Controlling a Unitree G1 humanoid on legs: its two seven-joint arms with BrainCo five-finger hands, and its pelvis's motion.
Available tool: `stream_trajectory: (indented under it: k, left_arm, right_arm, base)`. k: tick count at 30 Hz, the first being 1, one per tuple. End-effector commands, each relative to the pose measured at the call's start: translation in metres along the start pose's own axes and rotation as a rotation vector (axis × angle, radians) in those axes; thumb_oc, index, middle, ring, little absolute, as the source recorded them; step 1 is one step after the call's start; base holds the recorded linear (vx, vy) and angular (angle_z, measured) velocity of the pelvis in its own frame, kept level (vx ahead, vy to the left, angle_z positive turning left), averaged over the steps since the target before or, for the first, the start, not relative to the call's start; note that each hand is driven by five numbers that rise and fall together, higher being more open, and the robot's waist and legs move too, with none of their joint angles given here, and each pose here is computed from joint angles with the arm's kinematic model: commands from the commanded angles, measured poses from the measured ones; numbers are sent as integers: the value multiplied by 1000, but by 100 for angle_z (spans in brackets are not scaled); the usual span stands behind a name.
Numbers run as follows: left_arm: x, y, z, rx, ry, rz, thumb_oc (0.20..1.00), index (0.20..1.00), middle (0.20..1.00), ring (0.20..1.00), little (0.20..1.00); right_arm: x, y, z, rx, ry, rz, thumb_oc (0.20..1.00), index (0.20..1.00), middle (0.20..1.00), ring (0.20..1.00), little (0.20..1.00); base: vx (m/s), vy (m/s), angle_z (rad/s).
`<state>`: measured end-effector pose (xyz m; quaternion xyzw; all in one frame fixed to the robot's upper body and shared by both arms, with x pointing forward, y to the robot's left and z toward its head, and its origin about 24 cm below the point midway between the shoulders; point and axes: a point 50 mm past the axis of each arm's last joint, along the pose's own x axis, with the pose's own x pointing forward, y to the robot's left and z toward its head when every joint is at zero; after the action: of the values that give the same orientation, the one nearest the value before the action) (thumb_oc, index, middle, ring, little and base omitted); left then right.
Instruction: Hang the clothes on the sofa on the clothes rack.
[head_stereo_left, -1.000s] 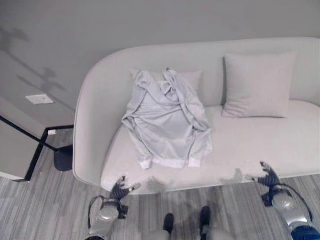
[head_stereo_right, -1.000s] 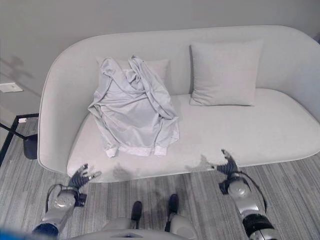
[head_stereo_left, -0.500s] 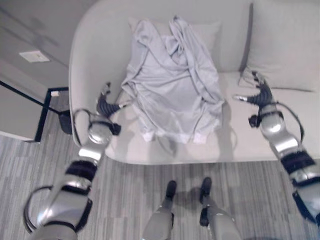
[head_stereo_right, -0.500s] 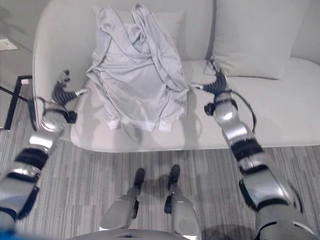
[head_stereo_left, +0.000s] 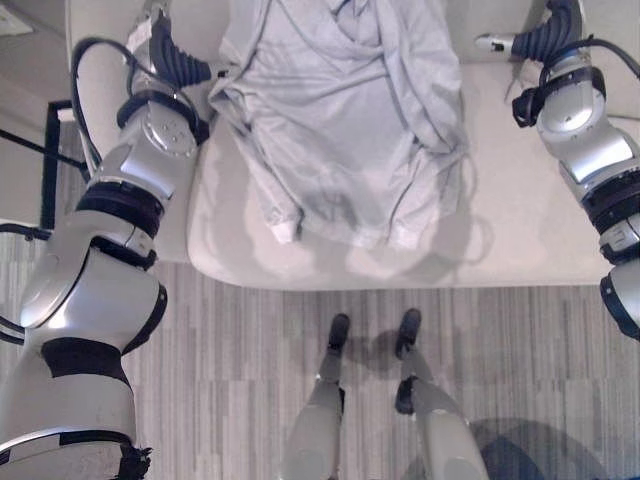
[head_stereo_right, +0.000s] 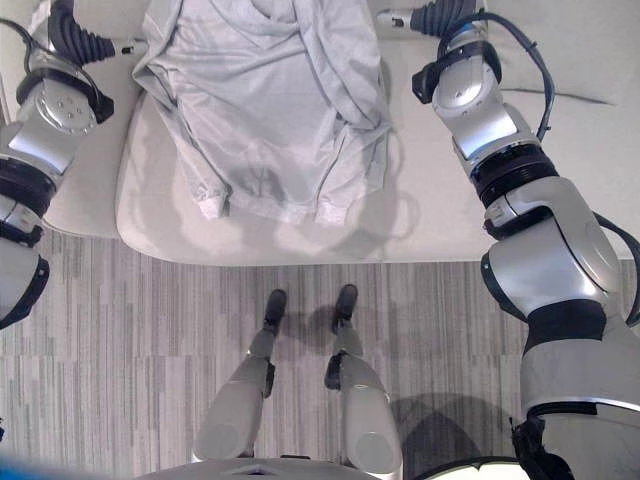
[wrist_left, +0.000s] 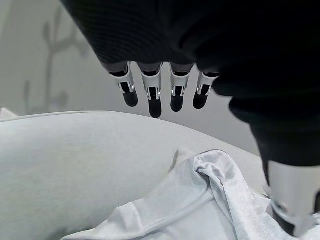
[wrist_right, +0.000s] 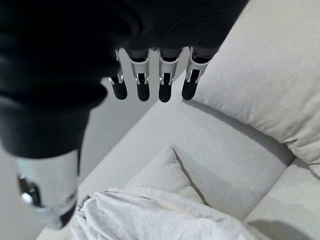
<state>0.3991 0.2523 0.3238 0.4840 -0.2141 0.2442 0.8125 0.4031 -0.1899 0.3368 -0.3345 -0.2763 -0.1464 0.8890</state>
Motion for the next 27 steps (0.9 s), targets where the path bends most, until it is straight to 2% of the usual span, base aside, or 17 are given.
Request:
stream_trajectory:
  k: [1,15,27]
  left_arm:
    - [20,48,13,80,-35,124,1000,1000,1000,1000,1000]
    - [35,69,42,282,-92,92,1000,1000,1000,1000,1000]
    - [38,74,43,266,-57,72,1000,1000,1000,1000,1000]
  right_arm:
    - [15,-14,36,69,-94,-46,1000,1000,1000,1000,1000]
    - [27,3,76,44,-140,92,1000,1000,1000,1000,1000]
    - [29,17,77,-2,-77,188,1000,1000,1000,1000,1000]
  base:
    - [-10,30,1]
    - [6,3,1]
    - [36,12,-1]
